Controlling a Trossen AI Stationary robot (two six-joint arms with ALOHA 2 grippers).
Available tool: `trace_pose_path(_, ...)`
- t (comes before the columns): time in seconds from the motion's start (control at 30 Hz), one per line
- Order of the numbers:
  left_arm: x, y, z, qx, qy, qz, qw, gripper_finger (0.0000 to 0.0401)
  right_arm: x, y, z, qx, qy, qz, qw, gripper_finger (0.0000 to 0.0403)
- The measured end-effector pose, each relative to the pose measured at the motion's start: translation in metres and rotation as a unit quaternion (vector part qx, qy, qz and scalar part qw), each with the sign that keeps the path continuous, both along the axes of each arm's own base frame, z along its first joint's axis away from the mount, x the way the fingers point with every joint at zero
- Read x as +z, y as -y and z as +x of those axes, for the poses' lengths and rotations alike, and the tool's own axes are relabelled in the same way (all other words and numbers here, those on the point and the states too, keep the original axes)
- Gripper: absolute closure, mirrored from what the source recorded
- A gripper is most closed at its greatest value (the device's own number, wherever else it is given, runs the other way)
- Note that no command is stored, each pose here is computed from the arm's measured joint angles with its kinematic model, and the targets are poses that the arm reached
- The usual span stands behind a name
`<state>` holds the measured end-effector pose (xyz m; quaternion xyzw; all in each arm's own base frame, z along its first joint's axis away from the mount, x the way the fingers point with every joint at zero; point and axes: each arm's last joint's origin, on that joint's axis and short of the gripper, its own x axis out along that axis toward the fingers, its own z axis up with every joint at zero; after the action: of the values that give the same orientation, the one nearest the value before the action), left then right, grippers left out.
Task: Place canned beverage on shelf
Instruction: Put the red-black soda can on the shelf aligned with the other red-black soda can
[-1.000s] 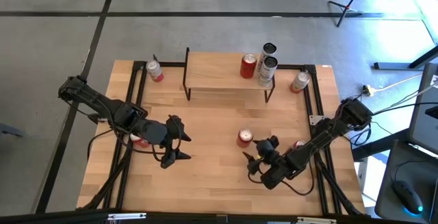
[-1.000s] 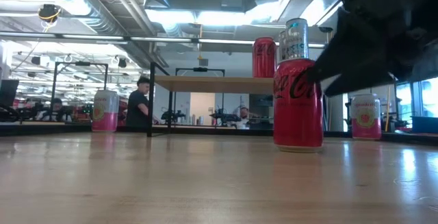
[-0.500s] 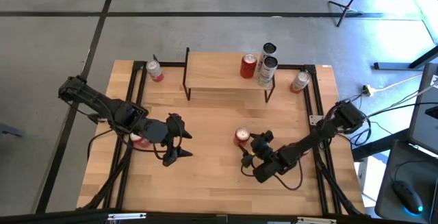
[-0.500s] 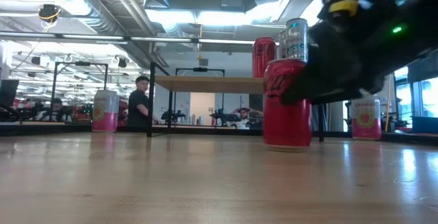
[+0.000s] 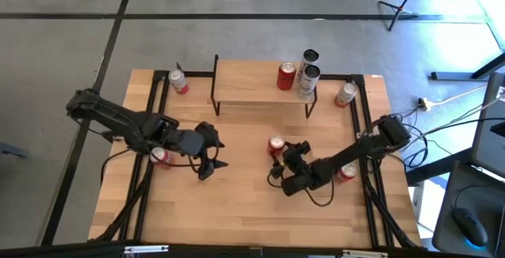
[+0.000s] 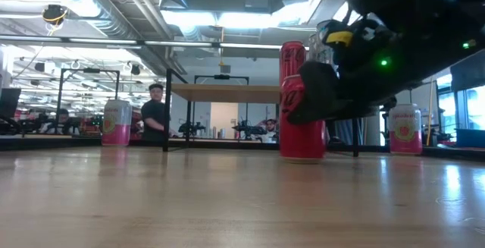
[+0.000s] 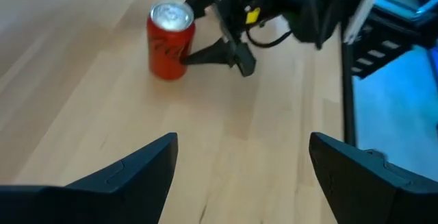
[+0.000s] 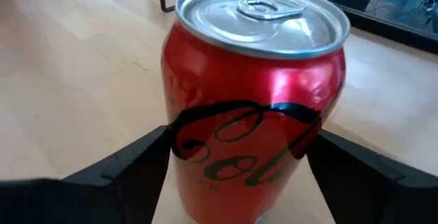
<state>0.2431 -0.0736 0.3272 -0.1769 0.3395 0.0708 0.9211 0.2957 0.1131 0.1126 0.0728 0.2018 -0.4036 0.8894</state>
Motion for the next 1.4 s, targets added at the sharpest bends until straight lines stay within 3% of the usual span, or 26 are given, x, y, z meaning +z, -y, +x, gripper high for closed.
trace_pose_path(0.17, -0.008, -0.008, 0.004, 0.024, 0.007, 0.011, 1.0, 0.0083, -0.001, 0.002, 0.001, 0.011, -0.014, 0.009, 1.0, 0.0082)
trace_pose_path(0.23, -0.014, -0.012, 0.009, 0.02, 0.021, 0.042, 0.999, 0.0083, -0.001, 0.001, 0.001, 0.014, -0.016, 0.014, 1.0, 0.0082)
trace_pose_path(0.37, -0.056, -0.035, 0.026, 0.055, 0.006, 0.092, 0.994, 0.0083, -0.001, 0.001, 0.001, 0.02, -0.02, 0.023, 0.999, 0.0082)
trace_pose_path(0.5, -0.101, -0.063, 0.041, 0.113, -0.017, 0.103, 0.988, 0.0083, -0.002, 0.0, 0.001, 0.023, -0.023, 0.028, 0.999, 0.0082)
trace_pose_path(0.67, -0.137, -0.086, 0.069, 0.153, 0.012, 0.103, 0.983, 0.0083, -0.002, 0.0, 0.002, 0.028, -0.024, 0.036, 0.999, 0.0082)
trace_pose_path(0.83, -0.166, -0.094, 0.097, 0.133, 0.057, 0.119, 0.982, 0.0083, -0.002, 0.0, 0.002, 0.029, -0.024, 0.039, 0.999, 0.0082)
trace_pose_path(1.03, -0.194, -0.102, 0.112, 0.134, 0.088, 0.109, 0.981, 0.0083, -0.002, 0.0, 0.002, 0.029, -0.024, 0.038, 0.999, 0.0082)
trace_pose_path(1.4, -0.208, -0.092, 0.121, 0.037, 0.121, 0.045, 0.991, 0.0083, -0.001, -0.001, 0.003, 0.026, -0.012, 0.034, 0.999, 0.0082)
